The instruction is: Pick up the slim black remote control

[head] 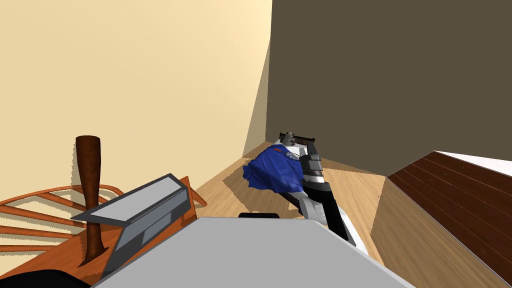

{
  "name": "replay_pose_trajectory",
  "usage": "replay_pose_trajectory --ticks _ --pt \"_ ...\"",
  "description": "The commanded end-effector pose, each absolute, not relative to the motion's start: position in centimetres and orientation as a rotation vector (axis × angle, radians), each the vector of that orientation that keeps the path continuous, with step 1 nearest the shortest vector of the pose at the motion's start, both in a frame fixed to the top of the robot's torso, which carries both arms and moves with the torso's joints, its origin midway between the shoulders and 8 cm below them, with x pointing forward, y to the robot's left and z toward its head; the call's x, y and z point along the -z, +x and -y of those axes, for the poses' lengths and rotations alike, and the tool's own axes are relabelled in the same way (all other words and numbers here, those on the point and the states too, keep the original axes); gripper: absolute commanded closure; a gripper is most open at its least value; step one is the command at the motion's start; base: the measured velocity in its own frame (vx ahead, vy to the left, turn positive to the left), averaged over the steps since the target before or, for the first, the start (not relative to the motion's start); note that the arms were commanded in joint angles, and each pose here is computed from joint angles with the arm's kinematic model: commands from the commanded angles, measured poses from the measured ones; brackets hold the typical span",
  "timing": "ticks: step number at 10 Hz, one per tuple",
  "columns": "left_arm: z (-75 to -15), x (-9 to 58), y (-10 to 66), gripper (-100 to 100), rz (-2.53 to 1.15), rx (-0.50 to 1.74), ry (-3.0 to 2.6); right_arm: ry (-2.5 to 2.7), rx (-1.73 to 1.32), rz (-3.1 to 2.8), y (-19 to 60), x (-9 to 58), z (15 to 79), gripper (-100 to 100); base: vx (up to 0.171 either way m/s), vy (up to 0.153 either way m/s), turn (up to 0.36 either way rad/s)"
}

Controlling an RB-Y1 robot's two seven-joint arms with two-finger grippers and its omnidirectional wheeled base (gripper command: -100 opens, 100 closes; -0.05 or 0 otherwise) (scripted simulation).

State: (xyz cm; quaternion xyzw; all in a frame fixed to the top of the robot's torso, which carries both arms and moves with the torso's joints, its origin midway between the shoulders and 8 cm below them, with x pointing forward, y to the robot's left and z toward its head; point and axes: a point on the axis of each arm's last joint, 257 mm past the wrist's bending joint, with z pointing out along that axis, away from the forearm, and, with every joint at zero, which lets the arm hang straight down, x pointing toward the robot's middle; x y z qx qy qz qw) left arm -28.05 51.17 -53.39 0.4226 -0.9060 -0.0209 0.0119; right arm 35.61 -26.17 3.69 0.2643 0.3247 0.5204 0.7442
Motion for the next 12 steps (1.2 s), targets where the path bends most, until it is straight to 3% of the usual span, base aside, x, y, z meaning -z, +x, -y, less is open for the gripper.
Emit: replay_pose_trajectory --ticks 1,12 --pt "-51.2 53.4 -28.1 -100 2.831 0.063 1.306 0.579 -1.140 -0.711 35.6 -3.7 26.2 0 0.009 0.000 0.029" --pt "-48.9 55.7 -27.5 -100 2.826 0.062 1.314 0.579 -1.140 -0.711 35.6 -3.7 26.2 0 -0.001 0.000 -0.011"
